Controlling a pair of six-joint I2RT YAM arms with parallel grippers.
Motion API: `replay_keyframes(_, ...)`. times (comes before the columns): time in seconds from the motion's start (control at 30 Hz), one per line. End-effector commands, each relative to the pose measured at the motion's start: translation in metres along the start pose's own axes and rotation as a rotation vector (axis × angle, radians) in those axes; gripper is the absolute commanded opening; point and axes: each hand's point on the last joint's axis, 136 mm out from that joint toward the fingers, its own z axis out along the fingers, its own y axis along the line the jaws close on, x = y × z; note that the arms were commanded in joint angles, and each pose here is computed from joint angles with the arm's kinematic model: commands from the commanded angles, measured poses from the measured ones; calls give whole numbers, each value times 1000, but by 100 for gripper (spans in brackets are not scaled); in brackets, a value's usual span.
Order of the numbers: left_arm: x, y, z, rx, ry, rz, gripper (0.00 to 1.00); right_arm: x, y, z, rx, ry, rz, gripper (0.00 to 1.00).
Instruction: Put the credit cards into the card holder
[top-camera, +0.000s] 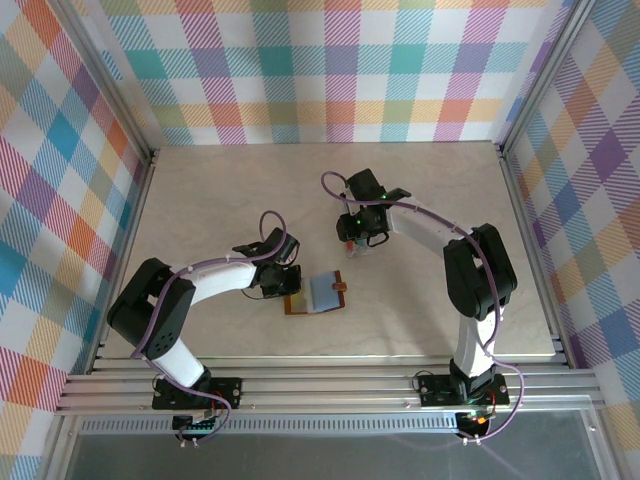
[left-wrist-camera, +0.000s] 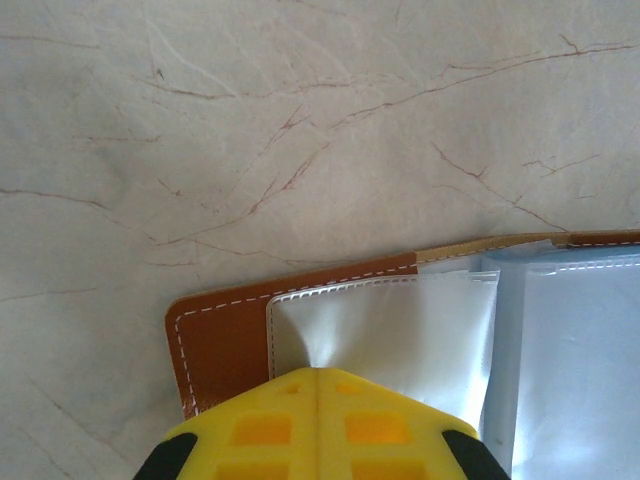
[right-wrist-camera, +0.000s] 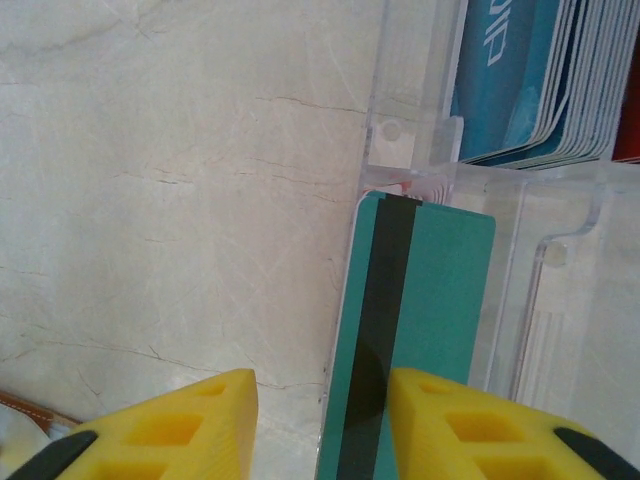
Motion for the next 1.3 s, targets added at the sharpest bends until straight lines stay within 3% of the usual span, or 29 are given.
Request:
replay_keyframes(0.0, 31, 27, 15, -102, 109, 4, 2, -5, -3, -12, 3, -22, 14, 37)
replay_keyframes(0.3, 31, 27, 15, -105, 111, 4, 3, -6, -10, -19, 23, -34, 40, 27)
replay_keyframes(0.53, 31, 27, 15, -105, 111, 4, 2, -7, -17, -27, 48, -51, 57, 26)
replay_keyframes(0.63, 31, 26, 15, -101, 111, 4, 2, -7, -20, -28, 56, -52, 63, 19)
replay_keyframes(0.9, 30, 23, 14, -89, 108, 5, 2, -3, -14, -17, 12, -10, 61, 29)
replay_keyframes(1.27, 31, 25, 15, -94, 113, 5, 2, 0, -16, -6, 14, 15, 59, 22)
